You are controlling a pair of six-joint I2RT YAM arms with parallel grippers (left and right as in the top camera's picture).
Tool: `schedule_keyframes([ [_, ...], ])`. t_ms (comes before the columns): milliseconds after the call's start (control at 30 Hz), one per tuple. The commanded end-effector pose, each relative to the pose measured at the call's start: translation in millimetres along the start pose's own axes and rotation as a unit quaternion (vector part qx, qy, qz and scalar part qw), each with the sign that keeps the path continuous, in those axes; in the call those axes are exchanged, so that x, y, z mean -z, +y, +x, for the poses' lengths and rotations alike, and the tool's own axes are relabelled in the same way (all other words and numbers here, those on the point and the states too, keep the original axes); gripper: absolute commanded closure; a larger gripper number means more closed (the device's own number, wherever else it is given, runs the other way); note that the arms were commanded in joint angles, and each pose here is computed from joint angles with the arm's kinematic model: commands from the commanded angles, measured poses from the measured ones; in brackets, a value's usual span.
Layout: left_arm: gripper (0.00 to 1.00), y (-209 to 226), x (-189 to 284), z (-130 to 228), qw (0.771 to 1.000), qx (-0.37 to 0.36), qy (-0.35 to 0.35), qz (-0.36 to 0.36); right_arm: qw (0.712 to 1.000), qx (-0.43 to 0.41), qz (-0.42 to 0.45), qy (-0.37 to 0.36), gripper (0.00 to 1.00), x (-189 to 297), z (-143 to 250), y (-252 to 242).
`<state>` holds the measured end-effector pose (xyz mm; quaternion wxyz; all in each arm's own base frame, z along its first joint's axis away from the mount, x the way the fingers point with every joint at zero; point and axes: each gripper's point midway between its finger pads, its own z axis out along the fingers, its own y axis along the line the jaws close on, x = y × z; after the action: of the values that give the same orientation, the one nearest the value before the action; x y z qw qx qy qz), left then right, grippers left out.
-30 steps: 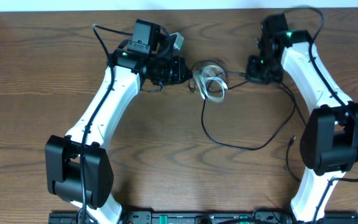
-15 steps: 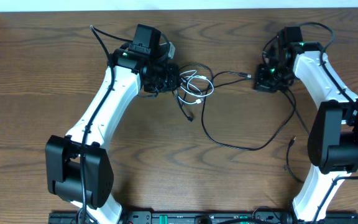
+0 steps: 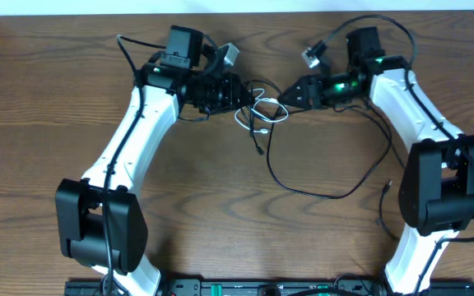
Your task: Untangle cables
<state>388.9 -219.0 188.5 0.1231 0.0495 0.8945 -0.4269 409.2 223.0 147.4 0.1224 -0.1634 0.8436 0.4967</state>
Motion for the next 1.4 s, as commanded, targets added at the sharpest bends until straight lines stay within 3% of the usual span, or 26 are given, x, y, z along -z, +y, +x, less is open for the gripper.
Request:
schedule_keyframes([
  [0, 0.92, -11.4, 5.5, -3.6, 0.998, 0.027, 0.007, 0.052, 0.997, 0.050, -0.062, 0.002, 0.36, -8.4, -2.1, 43.2],
  [267, 0.93, -8.5, 12.1, -19.2, 0.994, 0.090, -0.017, 0.057, 0.991, 0.100, -0.087, 0.011, 0.36, -39.3, -2.3, 74.2],
  [567, 0.93, -12.5, 14.0, -32.0, 0.990, 0.120, -0.037, 0.067, 0.991, 0.096, -0.094, -0.003, 0.39, -43.3, -13.0, 82.2],
  [700, 0.93, -12.5, 14.0, -31.9, 0.989, 0.128, -0.036, 0.067, 0.994, 0.079, -0.079, -0.014, 0.51, -47.7, -20.2, 81.3],
  [867, 0.93, -12.5, 14.0, -31.8, 0.989, 0.130, -0.036, 0.067, 0.999, 0.004, -0.005, -0.037, 0.78, -52.9, -29.9, 58.6],
  [1067, 0.93, -12.0, 13.7, -30.6, 0.989, 0.132, -0.034, 0.066, 0.999, -0.007, 0.011, -0.045, 0.85, -52.6, -33.2, 52.9],
  [1167, 0.93, -10.6, 13.7, -31.1, 0.990, 0.120, -0.037, 0.062, 0.999, -0.008, 0.011, -0.045, 0.99, -52.6, -33.1, 53.0],
  [1367, 0.92, 11.4, 12.6, -31.9, 0.993, 0.100, -0.055, 0.002, 0.999, -0.015, 0.017, -0.034, 0.99, -52.4, -26.2, 49.2],
])
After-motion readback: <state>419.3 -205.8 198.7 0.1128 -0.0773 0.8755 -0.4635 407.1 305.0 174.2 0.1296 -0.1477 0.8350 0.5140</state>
